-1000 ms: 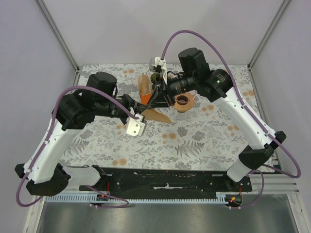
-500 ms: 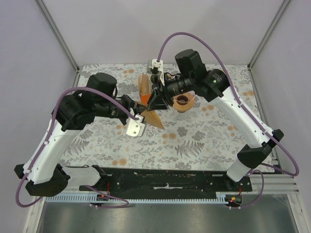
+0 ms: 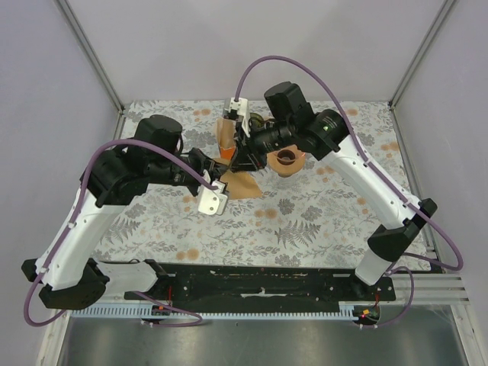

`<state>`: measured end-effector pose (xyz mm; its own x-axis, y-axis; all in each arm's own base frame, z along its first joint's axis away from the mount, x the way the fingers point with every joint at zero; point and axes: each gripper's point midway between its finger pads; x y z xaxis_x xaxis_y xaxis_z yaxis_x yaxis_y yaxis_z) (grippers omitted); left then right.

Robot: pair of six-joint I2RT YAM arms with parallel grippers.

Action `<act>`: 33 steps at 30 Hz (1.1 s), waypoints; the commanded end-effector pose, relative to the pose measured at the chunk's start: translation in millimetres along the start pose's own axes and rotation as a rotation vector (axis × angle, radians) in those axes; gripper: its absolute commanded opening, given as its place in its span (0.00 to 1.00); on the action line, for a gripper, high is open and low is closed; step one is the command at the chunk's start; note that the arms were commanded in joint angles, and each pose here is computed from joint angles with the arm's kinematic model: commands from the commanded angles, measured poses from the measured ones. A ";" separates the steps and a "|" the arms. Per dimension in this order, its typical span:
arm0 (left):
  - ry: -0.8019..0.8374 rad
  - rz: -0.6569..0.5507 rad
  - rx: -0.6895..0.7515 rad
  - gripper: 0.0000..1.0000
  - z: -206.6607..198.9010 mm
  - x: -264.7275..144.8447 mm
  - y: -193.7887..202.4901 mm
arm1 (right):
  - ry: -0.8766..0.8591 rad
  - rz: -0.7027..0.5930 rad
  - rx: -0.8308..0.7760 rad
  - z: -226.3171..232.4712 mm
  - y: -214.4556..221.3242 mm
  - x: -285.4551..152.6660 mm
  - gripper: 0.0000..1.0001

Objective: Place the coffee filter in the dripper
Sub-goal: Place the coffee filter in the coffee dripper.

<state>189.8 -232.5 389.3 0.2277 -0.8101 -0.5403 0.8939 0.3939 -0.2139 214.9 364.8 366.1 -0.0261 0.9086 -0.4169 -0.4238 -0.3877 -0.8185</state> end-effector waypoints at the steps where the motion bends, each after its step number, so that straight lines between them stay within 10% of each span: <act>1: -0.054 -0.021 0.068 0.02 10.9 -6.9 -8.5 | 0.022 -0.020 0.008 -3.9 -8.2 2.0 0.22; 12: -0.143 0.008 -0.009 0.02 24.5 -7.9 -3.7 | 0.064 -0.064 0.033 -12.5 -17.3 -0.7 0.00; 14: -0.237 0.032 -0.087 0.23 38.2 -9.9 1.9 | 0.112 -0.096 0.065 -22.5 -21.2 -4.8 0.00; 21: -0.635 0.003 -0.618 0.63 92.1 -28.7 15.7 | 0.377 -0.318 0.142 -68.3 -53.5 -30.5 0.00; 27: -0.865 -0.024 -1.169 0.62 110.8 -33.4 40.7 | 0.549 -0.525 0.213 -90.9 -81.0 -53.7 0.00; 33: -1.061 0.025 -1.429 0.54 119.7 -40.6 81.1 | 0.634 -0.653 0.200 -88.7 -93.8 -60.4 0.00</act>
<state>273.1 -235.0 462.4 0.7630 -0.6446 -0.0486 0.1563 0.2569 -0.9537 330.0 338.9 387.1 0.6305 0.7329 -0.2554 -0.4636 0.0917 -0.8813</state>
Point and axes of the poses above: each gripper's point midway between its finger pads, its own x axis out along the fingers, its own z axis along the line the jaws close on, y = z × x, and after that the axes turned 13 degrees about x, right-handed
